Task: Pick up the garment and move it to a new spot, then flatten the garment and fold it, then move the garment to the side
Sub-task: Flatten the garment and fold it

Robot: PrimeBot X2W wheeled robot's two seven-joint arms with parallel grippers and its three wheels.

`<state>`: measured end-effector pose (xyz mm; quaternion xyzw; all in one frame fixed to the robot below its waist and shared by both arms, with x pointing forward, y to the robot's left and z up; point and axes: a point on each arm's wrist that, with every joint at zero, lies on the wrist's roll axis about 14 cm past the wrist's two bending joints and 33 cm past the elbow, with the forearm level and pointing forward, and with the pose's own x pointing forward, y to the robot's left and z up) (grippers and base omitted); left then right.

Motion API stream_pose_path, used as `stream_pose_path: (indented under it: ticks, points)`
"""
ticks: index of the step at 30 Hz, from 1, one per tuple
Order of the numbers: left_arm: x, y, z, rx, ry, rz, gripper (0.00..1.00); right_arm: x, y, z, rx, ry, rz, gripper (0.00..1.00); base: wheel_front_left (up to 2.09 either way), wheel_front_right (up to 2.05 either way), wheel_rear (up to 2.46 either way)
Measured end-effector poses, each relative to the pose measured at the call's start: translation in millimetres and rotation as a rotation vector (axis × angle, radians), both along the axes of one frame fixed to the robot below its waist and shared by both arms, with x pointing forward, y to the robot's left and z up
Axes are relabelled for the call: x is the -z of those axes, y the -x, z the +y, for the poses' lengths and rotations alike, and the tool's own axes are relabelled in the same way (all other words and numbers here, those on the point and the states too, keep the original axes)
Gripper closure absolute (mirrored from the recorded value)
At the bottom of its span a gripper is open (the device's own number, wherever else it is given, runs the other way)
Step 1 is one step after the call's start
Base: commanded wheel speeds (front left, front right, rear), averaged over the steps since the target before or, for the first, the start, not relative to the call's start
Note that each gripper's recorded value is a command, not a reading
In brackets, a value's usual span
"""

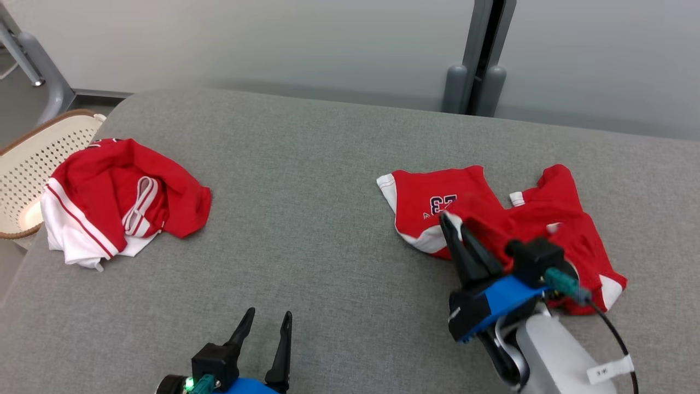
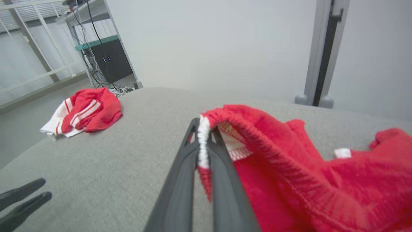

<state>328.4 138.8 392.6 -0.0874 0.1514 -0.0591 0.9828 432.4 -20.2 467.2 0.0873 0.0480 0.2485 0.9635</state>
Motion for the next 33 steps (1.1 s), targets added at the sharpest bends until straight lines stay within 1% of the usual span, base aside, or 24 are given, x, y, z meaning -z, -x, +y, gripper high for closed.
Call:
stream_pose_path:
  ticks: [3,5,8,10,12,14,15,16,17,19,20,22,24,25,27,28,29,31,33]
  points:
    - [-3,5,1,-0.003,0.0,-0.008,0.0,-65,-14,20,-0.045,-0.065,-0.168,1.0,0.0,0.0,0.0]
    - [-4,9,1,-0.007,0.001,-0.014,0.0,-108,-18,32,-0.077,-0.113,-0.269,1.0,0.0,0.0,0.0]
    - [-7,12,2,-0.011,0.002,-0.025,0.0,-170,-12,52,-0.146,-0.195,-0.407,1.0,0.0,0.0,0.0]
    - [-8,14,4,-0.017,0.003,-0.027,0.0,-205,-4,62,-0.19,-0.239,-0.488,1.0,0.0,0.0,0.0]
    - [-5,19,4,-0.02,0.005,-0.017,0.0,-226,7,70,-0.229,-0.266,-0.537,1.0,0.0,0.0,0.0]
    - [-1,23,2,-0.016,0.005,-0.006,0.0,-228,14,71,-0.246,-0.275,-0.542,1.0,0.0,0.0,0.0]
    - [0,24,1,-0.011,0.005,0.0,0.0,-222,15,68,-0.247,-0.265,-0.527,1.0,0.0,0.0,0.0]
    - [1,24,-1,-0.006,0.006,0.004,0.0,-205,16,63,-0.242,-0.238,-0.494,1.0,0.0,0.0,0.0]
    - [2,24,-2,-0.001,0.008,0.007,0.0,-182,16,55,-0.227,-0.214,-0.436,1.0,0.0,0.0,0.0]
    - [4,24,-6,0.009,0.013,0.014,0.0,-121,18,31,-0.17,-0.154,-0.28,1.0,0.0,0.0,0.0]
    - [4,23,-8,0.017,0.014,0.015,0.0,-89,21,14,-0.133,-0.116,-0.2,1.0,0.0,0.0,0.0]
    - [5,21,-12,0.03,0.015,0.017,0.0,-37,29,-24,-0.05,-0.049,-0.069,1.0,0.0,0.0,0.0]
    - [6,18,-15,0.041,0.013,0.019,0.0,2,40,-62,0.034,0.01,0.029,1.0,0.0,0.0,0.0]
    - [5,15,-16,0.047,0.012,0.017,0.0,15,45,-78,0.069,0.039,0.063,0.98,0.0,0.0,0.0]
    - [4,10,-19,0.061,0.005,0.011,0.0,34,54,-106,0.141,0.07,0.114,0.62,0.0,0.0,0.0]
    - [2,7,-20,0.067,0.004,0.006,0.0,41,58,-117,0.173,0.077,0.137,0.21,0.0,0.0,0.0]
    - [2,5,-22,0.075,0.002,0.004,0.0,48,62,-126,0.195,0.094,0.158,0.0,0.0,0.0,0.0]
    - [2,3,-25,0.084,0.002,0.002,0.0,56,67,-144,0.248,0.118,0.179,0.0,0.0,0.0,0.0]
    - [0,2,-26,0.09,0.003,-0.002,0.0,55,67,-162,0.302,0.149,0.169,0.0,0.0,0.0,0.0]
